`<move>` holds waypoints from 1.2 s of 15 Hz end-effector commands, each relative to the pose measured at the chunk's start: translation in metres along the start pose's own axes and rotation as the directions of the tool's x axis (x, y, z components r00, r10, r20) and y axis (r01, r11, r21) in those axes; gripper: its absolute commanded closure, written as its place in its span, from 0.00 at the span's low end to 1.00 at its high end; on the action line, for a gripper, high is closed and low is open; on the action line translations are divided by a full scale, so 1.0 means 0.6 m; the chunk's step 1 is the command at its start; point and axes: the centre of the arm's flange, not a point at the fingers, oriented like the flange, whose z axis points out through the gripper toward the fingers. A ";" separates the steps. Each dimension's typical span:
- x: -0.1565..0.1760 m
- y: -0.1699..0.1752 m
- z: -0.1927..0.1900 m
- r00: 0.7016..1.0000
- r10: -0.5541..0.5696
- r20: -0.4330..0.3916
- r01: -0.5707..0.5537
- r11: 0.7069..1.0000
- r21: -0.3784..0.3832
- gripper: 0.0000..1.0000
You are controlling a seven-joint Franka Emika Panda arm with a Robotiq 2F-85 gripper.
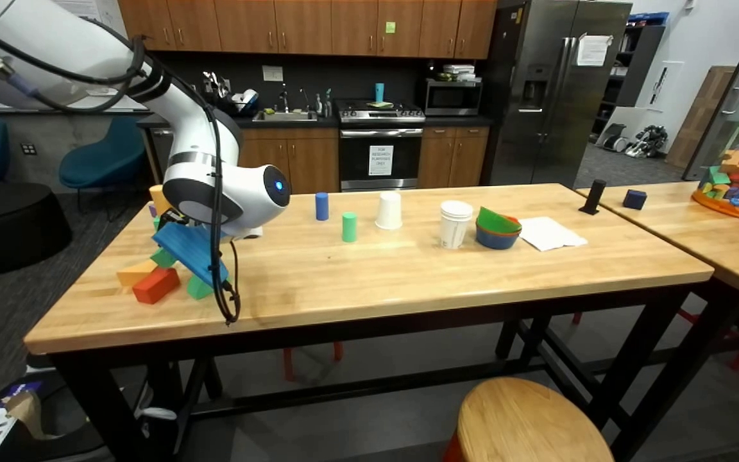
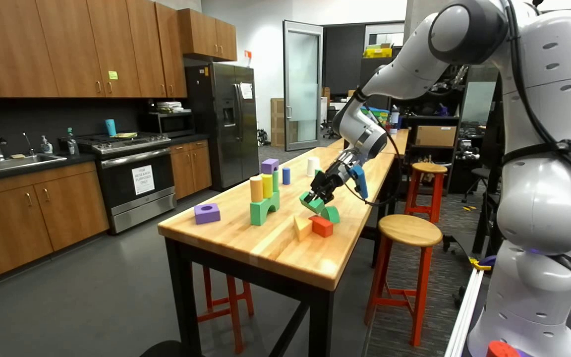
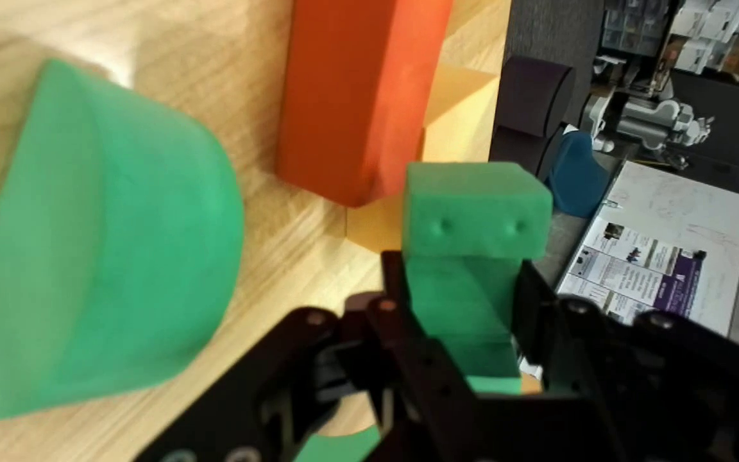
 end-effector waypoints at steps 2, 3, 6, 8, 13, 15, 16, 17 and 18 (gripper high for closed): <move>0.022 0.004 -0.012 0.999 0.016 -0.029 -0.015 1.000 0.026 0.85; 0.023 0.006 -0.016 0.999 0.017 -0.042 -0.016 0.999 0.031 0.85; 0.028 0.010 -0.028 0.996 0.030 -0.085 -0.026 0.999 0.045 0.85; 0.034 0.013 -0.041 0.992 0.039 -0.121 -0.032 0.998 0.057 0.85; 0.044 0.013 -0.055 0.987 0.040 -0.155 -0.031 0.998 0.061 0.85; 0.044 0.011 -0.052 0.988 0.038 -0.148 -0.029 0.998 0.063 0.85; 0.044 0.011 -0.051 0.989 0.036 -0.146 -0.028 0.998 0.061 0.85; 0.043 0.010 -0.050 0.989 0.036 -0.144 -0.027 0.998 0.064 0.85; 0.043 0.010 -0.050 0.989 0.036 -0.145 -0.027 0.998 0.065 0.85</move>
